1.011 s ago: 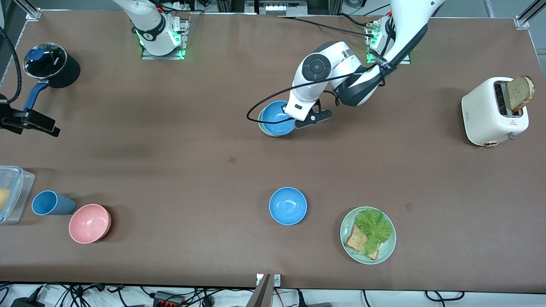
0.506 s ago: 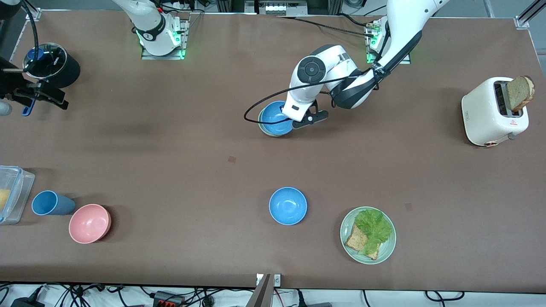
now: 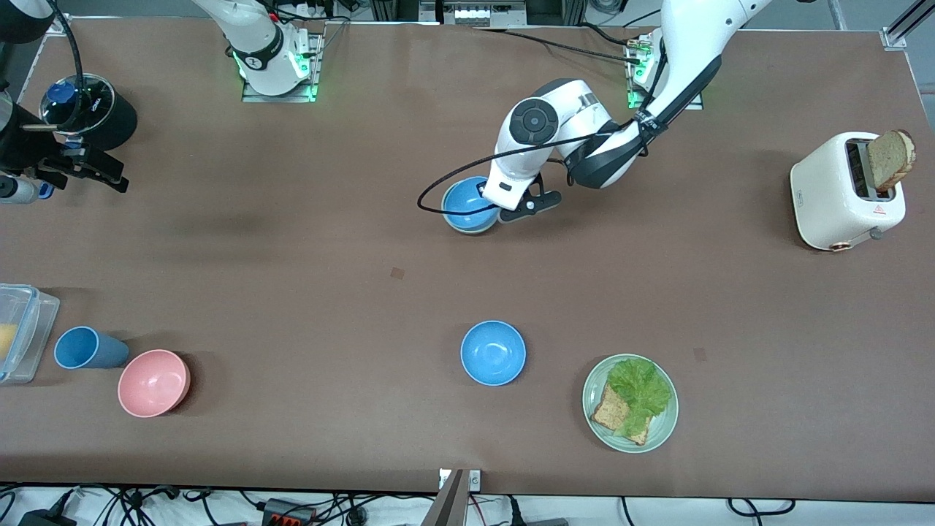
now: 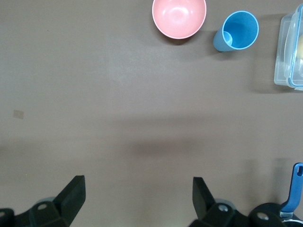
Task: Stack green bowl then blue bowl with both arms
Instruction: 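Open the left gripper to release the blue bowl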
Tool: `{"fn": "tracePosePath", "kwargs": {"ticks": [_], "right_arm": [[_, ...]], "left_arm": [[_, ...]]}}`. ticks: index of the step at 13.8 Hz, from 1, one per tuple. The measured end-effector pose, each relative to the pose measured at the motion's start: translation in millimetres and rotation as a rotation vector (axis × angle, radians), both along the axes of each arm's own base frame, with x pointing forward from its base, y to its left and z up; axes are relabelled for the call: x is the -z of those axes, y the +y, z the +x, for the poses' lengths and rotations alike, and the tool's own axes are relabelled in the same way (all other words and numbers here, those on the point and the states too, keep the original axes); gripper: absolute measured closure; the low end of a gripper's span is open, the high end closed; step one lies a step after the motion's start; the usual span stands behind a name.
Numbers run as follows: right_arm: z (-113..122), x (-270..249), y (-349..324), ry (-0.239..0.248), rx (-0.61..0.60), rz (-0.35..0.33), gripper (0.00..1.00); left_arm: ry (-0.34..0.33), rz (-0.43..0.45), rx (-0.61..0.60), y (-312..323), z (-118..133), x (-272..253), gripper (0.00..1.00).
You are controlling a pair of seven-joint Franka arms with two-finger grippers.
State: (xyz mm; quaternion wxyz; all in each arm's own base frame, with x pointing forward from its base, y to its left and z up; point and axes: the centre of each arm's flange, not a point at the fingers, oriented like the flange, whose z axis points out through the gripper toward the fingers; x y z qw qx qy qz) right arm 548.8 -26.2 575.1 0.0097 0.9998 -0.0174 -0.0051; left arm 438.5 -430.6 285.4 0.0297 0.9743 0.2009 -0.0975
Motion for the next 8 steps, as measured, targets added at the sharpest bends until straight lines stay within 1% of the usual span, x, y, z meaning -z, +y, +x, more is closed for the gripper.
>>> {"fn": "tracePosePath", "kwargs": {"ticks": [5,6,8], "right_arm": [[1,-3,0,-0.013,0.0,-0.001,0.0],[1,-4,0,-0.014,0.0,-0.001,0.0],[1,-5,-1,-0.015,0.001,-0.001,0.0]], "left_arm": [[0.01,0.054,-0.034,14,34,-34,0.77],[0.002,0.058,-0.041,20,42,-44,0.76],[-0.019,0.041,-0.011,39,61,-76,0.76]]}}
